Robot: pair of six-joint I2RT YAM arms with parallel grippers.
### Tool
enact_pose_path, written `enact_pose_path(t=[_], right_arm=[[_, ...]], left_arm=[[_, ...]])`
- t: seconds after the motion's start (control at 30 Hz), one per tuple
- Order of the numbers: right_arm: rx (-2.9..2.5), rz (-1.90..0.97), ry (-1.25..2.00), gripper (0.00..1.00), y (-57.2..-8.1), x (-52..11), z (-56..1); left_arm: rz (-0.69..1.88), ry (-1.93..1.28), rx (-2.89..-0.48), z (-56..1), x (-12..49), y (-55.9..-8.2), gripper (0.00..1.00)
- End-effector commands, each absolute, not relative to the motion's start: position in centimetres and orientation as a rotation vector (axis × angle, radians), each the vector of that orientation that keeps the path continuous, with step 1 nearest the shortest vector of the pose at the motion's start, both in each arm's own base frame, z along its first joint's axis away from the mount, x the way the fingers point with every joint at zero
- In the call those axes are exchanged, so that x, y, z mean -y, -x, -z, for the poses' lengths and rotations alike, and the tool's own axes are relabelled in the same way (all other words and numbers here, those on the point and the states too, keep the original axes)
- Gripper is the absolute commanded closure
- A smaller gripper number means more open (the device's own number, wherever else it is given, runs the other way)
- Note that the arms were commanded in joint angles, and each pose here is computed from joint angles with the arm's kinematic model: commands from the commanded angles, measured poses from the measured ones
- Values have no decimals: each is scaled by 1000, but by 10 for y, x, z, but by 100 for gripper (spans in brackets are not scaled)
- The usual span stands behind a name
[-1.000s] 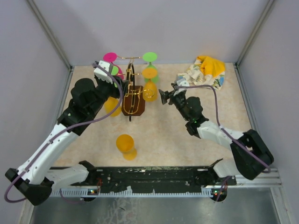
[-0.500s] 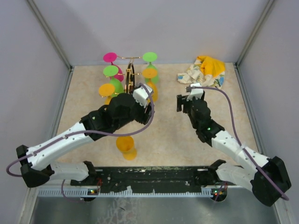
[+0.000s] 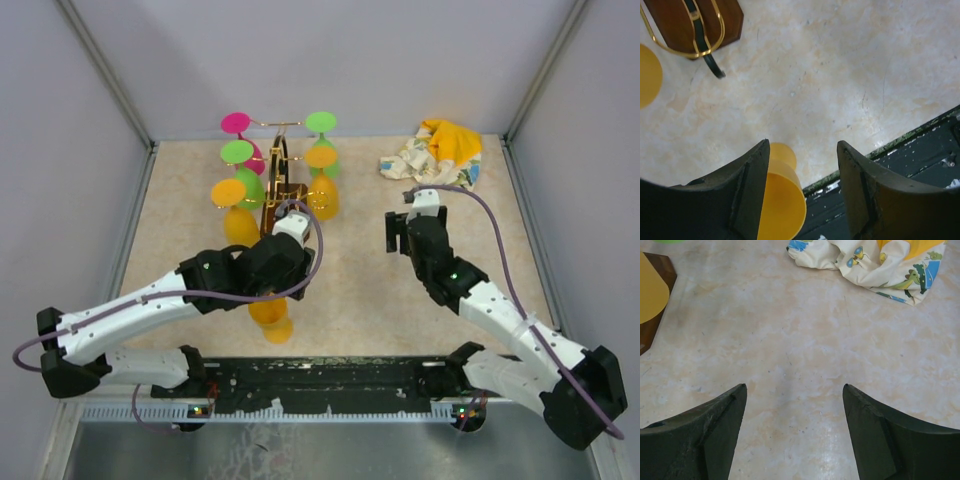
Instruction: Place the wine glass upside down on the wine glass rack
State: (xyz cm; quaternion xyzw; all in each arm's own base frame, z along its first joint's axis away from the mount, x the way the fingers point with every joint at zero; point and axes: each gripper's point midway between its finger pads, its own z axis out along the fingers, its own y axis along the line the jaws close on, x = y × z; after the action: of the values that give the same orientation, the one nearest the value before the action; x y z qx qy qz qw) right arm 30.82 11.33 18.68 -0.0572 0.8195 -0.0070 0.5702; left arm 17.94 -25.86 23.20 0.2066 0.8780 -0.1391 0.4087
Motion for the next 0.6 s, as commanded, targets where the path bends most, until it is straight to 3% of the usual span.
enact_pose_path(t=[0.0, 0.37, 0.57], right_arm=[[-1868, -21, 72, 22, -310, -112, -216], [-1884, -19, 80, 22, -309, -113, -209], [-1879, -20, 76, 22, -308, -111, -209]], left_arm=[[250, -401, -2378, -209, 232, -156, 38], [55, -372, -2487, -184, 216, -134, 40], [88, -371, -2482, -175, 221, -135, 54]])
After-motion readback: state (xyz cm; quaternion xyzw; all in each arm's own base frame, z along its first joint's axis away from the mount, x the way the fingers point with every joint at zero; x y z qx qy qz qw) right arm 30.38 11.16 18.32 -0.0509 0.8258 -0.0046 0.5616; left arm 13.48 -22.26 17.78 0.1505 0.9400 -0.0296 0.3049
